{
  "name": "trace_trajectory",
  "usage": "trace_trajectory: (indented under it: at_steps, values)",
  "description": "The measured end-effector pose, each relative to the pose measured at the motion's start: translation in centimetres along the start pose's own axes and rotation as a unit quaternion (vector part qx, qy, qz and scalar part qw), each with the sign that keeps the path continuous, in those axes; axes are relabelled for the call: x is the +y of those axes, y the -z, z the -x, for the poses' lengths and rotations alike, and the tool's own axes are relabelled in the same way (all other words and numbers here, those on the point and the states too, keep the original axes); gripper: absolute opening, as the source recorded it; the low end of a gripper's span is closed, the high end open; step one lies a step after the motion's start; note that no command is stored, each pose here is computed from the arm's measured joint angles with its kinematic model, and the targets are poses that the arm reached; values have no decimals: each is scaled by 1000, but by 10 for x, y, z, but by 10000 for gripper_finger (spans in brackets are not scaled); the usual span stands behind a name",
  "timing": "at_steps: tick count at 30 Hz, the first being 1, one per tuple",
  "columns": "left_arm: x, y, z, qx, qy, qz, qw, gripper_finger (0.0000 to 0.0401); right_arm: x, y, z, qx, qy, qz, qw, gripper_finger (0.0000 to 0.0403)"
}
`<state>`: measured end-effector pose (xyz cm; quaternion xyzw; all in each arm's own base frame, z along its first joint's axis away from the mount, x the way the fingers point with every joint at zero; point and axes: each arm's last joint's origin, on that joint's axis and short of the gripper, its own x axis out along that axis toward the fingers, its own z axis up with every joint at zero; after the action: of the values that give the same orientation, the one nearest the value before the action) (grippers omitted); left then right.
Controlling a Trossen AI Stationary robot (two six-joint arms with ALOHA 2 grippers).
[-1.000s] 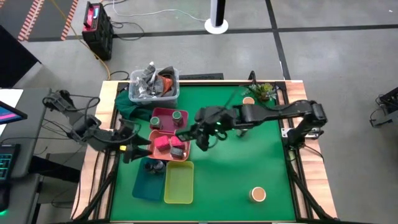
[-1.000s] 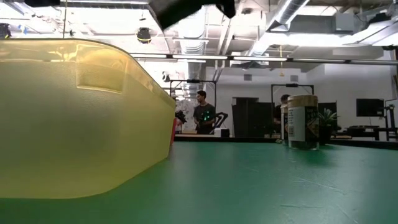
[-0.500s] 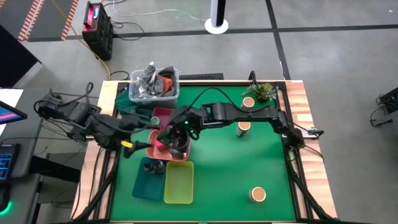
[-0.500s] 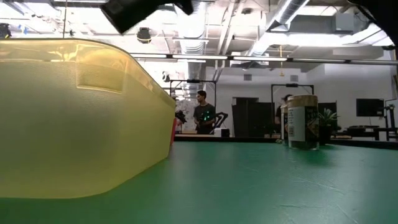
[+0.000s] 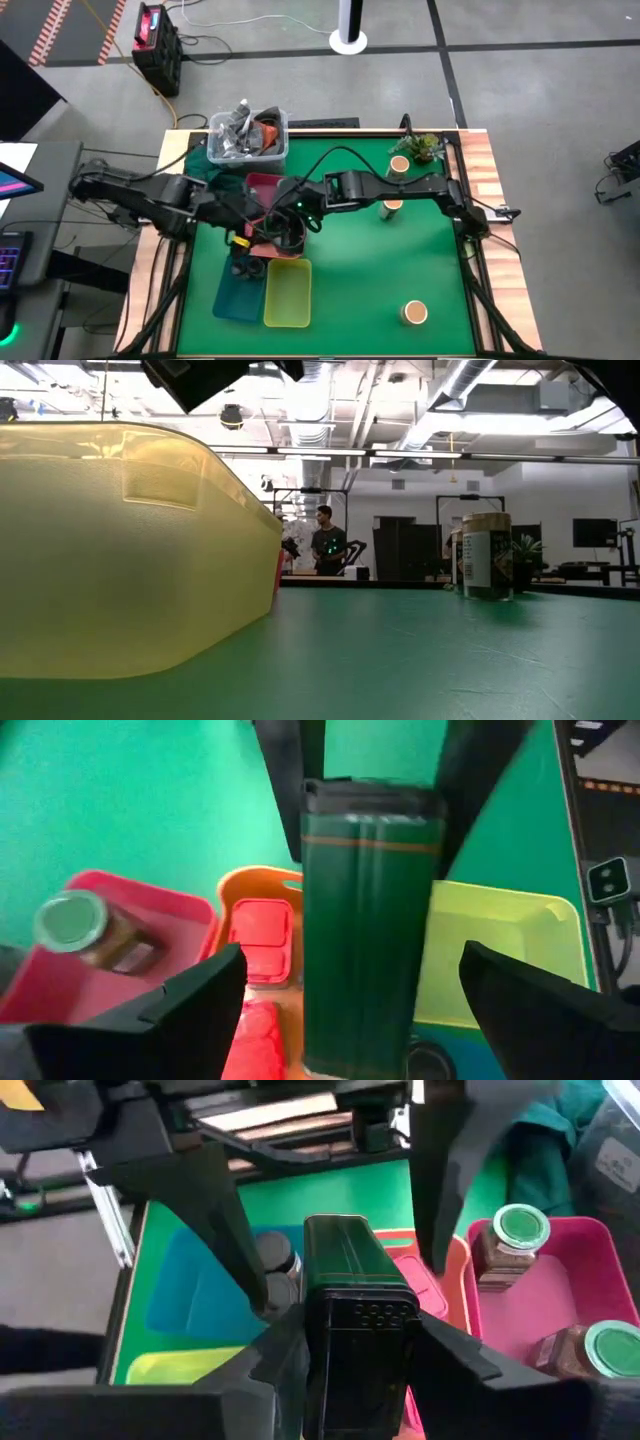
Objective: Sort spices by type
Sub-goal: Put the black seasoning can into the orange bin
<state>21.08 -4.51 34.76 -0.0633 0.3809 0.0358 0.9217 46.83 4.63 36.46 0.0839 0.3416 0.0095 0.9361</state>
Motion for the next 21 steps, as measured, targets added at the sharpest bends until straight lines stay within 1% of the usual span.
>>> trace_trajectory:
  at_steps: [6,9,13,21]
  values:
    - [6,-8,-21,19,13,19,1000,329,5,8,0,34,7,32,999,166]
    - [6,-11,-22,3,15,27,999,320,6,11,0,48,14,35,998,166]
    - [5,-15,-22,-16,19,32,999,301,10,12,1,50,11,43,998,166]
    - [4,-15,-22,-20,24,34,999,250,17,11,5,44,7,71,996,166]
